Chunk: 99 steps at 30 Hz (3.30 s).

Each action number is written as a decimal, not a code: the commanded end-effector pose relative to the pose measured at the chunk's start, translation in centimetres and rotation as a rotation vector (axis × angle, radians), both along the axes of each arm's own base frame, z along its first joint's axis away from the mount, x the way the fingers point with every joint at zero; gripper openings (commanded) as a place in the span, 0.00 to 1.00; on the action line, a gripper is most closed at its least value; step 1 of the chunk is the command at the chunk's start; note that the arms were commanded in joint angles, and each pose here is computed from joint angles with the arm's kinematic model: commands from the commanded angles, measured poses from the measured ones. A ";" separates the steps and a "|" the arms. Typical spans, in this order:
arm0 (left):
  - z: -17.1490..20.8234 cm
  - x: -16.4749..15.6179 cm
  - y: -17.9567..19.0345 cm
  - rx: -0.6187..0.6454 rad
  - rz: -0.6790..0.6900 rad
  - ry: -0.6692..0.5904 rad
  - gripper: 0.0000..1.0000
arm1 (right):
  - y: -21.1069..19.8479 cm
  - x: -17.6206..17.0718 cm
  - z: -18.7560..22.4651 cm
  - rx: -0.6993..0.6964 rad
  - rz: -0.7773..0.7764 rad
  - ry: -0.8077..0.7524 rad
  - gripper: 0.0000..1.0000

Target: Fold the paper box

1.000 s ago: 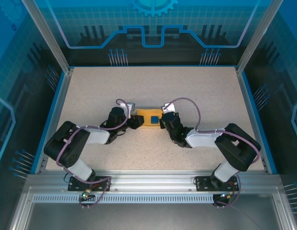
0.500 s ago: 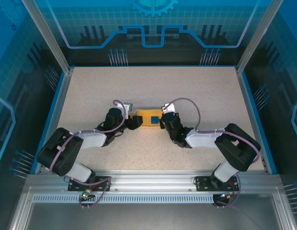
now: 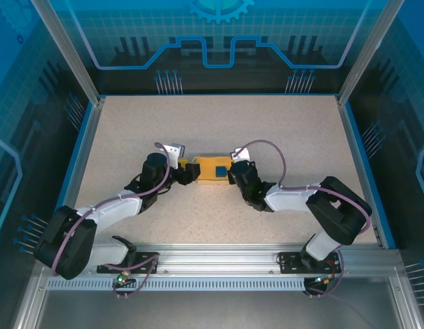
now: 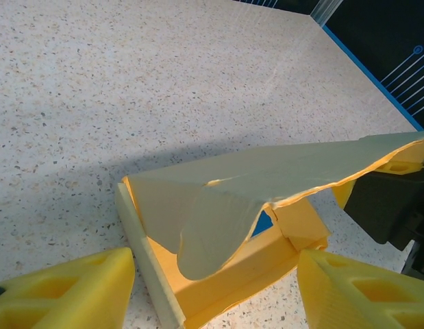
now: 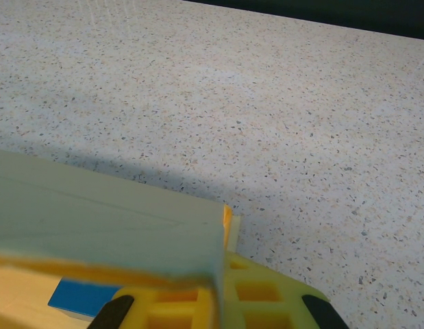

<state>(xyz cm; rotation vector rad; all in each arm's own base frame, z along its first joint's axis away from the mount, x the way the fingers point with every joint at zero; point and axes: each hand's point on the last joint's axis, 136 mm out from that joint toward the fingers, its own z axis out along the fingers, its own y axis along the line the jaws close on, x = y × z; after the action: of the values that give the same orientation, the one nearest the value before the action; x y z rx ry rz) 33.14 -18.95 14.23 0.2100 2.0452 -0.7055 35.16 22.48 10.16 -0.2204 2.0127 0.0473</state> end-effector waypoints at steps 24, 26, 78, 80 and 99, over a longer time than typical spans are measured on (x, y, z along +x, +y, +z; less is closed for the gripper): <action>-0.3 6.1 -6.9 0.293 -0.241 0.222 0.35 | -0.2 -0.9 -3.1 -0.103 0.021 0.077 0.04; -0.8 5.7 -7.2 0.307 -0.254 0.231 0.35 | -0.2 -0.9 -3.2 -0.104 0.021 0.078 0.04; -6.5 1.1 -9.2 0.336 -0.278 0.315 0.36 | -3.9 -6.7 0.0 -0.126 0.077 0.102 0.40; -6.6 1.0 -9.3 0.329 -0.275 0.317 0.36 | -3.3 -6.5 1.1 -0.105 0.104 0.091 0.43; -8.7 0.5 -9.3 0.291 -0.233 0.345 0.36 | -1.7 -1.6 -3.9 -0.033 0.128 0.314 0.48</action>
<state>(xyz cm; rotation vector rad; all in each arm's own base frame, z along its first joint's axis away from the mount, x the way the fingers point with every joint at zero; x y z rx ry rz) 34.21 -28.41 6.81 0.5490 2.4452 -0.6237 33.12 20.32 6.79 -0.3936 2.2848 0.1024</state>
